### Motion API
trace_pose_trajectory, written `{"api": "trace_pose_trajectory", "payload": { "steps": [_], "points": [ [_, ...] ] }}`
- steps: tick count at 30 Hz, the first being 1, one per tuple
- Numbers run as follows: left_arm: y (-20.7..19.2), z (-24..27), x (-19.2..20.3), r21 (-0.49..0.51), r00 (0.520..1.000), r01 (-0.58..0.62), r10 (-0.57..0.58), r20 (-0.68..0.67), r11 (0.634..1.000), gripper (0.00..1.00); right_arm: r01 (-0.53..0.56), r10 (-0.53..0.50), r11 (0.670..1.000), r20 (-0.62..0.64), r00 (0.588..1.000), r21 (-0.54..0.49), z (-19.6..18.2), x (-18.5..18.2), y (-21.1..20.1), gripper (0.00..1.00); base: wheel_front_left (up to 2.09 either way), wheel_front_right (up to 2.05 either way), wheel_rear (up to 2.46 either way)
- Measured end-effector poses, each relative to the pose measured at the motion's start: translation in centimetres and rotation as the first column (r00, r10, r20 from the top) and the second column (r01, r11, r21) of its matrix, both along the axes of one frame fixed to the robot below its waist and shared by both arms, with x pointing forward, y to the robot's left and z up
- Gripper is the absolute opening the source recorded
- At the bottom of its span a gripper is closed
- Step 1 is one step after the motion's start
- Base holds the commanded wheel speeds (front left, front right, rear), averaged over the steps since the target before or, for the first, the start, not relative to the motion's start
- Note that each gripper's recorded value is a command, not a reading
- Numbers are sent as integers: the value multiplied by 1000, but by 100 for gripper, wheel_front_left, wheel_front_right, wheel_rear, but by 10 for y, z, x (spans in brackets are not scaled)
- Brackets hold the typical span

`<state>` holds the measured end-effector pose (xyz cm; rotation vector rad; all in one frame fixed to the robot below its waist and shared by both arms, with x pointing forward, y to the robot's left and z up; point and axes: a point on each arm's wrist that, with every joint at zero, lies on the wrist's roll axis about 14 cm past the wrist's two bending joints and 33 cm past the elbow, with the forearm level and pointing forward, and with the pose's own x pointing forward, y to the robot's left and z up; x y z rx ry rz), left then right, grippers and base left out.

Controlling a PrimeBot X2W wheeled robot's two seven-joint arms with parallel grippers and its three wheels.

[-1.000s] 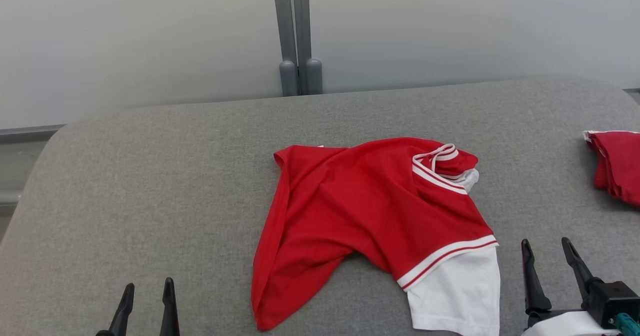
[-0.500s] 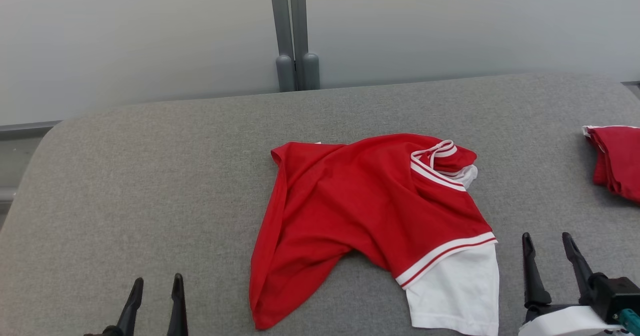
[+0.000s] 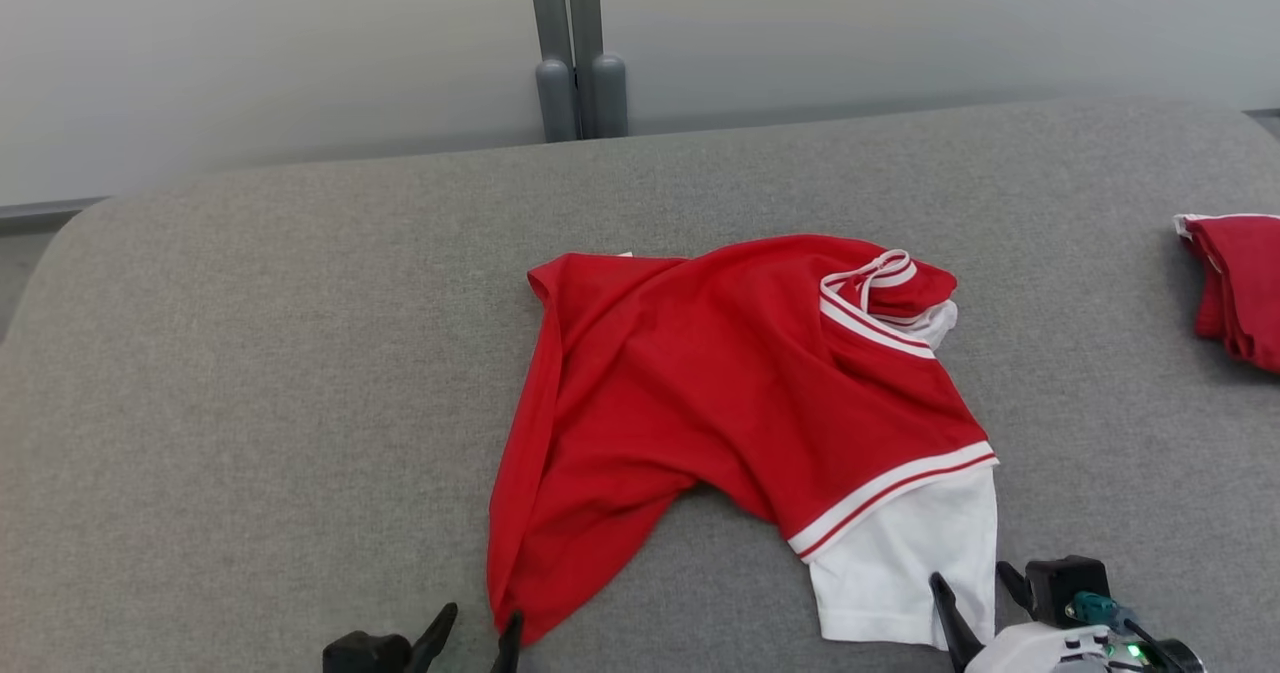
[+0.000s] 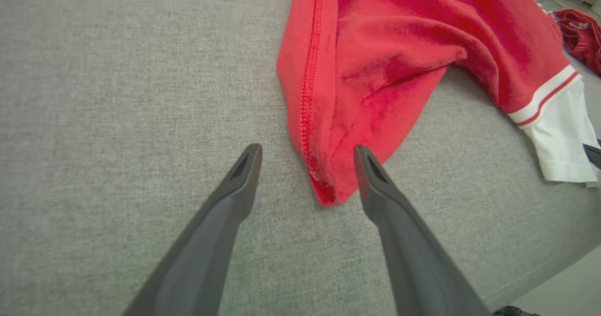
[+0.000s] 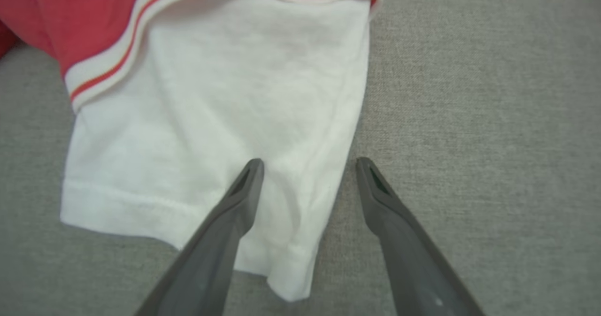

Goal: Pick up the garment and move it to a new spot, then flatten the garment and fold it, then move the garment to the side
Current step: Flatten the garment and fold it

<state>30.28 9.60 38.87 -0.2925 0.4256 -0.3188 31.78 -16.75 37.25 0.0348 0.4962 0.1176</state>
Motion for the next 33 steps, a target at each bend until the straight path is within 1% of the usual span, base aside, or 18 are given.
{"api": "trace_pose_trajectory", "payload": {
  "steps": [2, 8, 9, 10, 11, 12, 17, 18, 19, 21, 23, 24, 25, 27, 29, 30, 31, 33],
  "points": [
    [-4, -9, 2, 8, 999, 19, -19, -31, 1000, 100, -9, 9, 1000, -14, 1000, -6, -3, 6, 2, 100, 0, 0, 0],
    [-11, -20, 5, -27, 997, 20, -22, -75, 999, 100, -17, 17, 1000, -31, 999, 0, -9, 13, 6, 100, 0, 0, 0],
    [-11, -21, 5, -27, 997, 23, -25, -78, 999, 70, -19, 19, 1000, -28, 999, 1, -9, 14, 7, 100, 0, 0, 0],
    [-11, -22, 5, -26, 996, 25, -27, -81, 999, 44, -20, 20, 1000, -28, 999, 3, -9, 14, 7, 100, 0, 0, 0],
    [-10, -23, 5, -24, 996, 27, -29, -83, 999, 33, -23, 23, 1000, -29, 999, 6, -10, 14, 9, 100, 0, 0, 0],
    [-10, -23, 5, -25, 996, 28, -30, -84, 999, 0, -26, 26, 1000, -31, 999, 10, -10, 14, 10, 100, 0, 0, 0],
    [-15, -25, -2, -40, 992, 47, -52, -114, 998, 0, -50, 52, 998, -53, 997, 30, -14, 14, 20, 100, 0, 0, 0],
    [-16, -26, -3, -45, 991, 50, -55, -123, 998, 0, -59, 61, 997, -60, 996, 40, -14, 14, 24, 15, 0, 0, 0],
    [-16, -26, -4, -49, 990, 52, -58, -130, 997, 0, -60, 63, 997, -58, 996, 55, -13, 14, 27, 0, 0, 0, 0],
    [-18, -23, -5, -72, 989, 49, -58, -133, 996, 0, -53, 60, 993, -61, 996, 101, -10, 14, 33, 0, 0, 0, 0],
    [-21, -11, -2, -134, 992, 26, -42, -117, 991, 0, -2, 9, 980, -33, 999, 197, 2, 19, 33, 0, 0, 0, 0],
    [-22, -4, 1, -153, 994, 24, -39, -98, 988, 0, 18, -15, 973, -15, 1000, 229, 9, 21, 31, 0, 0, 0, 0],
    [-19, 10, 7, -185, 997, 15, -28, -66, 983, 0, 39, -48, 964, 28, 998, 264, 23, 26, 24, 0, 0, 0, 0],
    [-16, 43, 19, -257, 1000, 14, -12, 11, 966, 0, 66, -118, 934, 131, 984, 350, 63, 39, 7, 0, 0, 0, 0],
    [-19, 93, 29, -330, 992, 74, -35, 123, 941, 0, 36, -170, 894, 265, 949, 446, 122, 48, -8, 0, 0, 0, 0],
    [-21, 117, 32, -356, 982, 114, -51, 181, 927, 0, 19, -185, 888, 319, 930, 460, 147, 48, -17, 0, 0, 0, 0],
    [-22, 146, 33, -391, 968, 162, -68, 242, 906, 0, 1, -206, 883, 385, 900, 470, 177, 47, -32, 0, 0, 0, 0],
    [-24, 192, 31, -422, 938, 253, -113, 329, 870, 0, -47, -237, 871, 501, 832, 489, 234, 39, -53, 0, 0, 0, 0]
  ]
}}
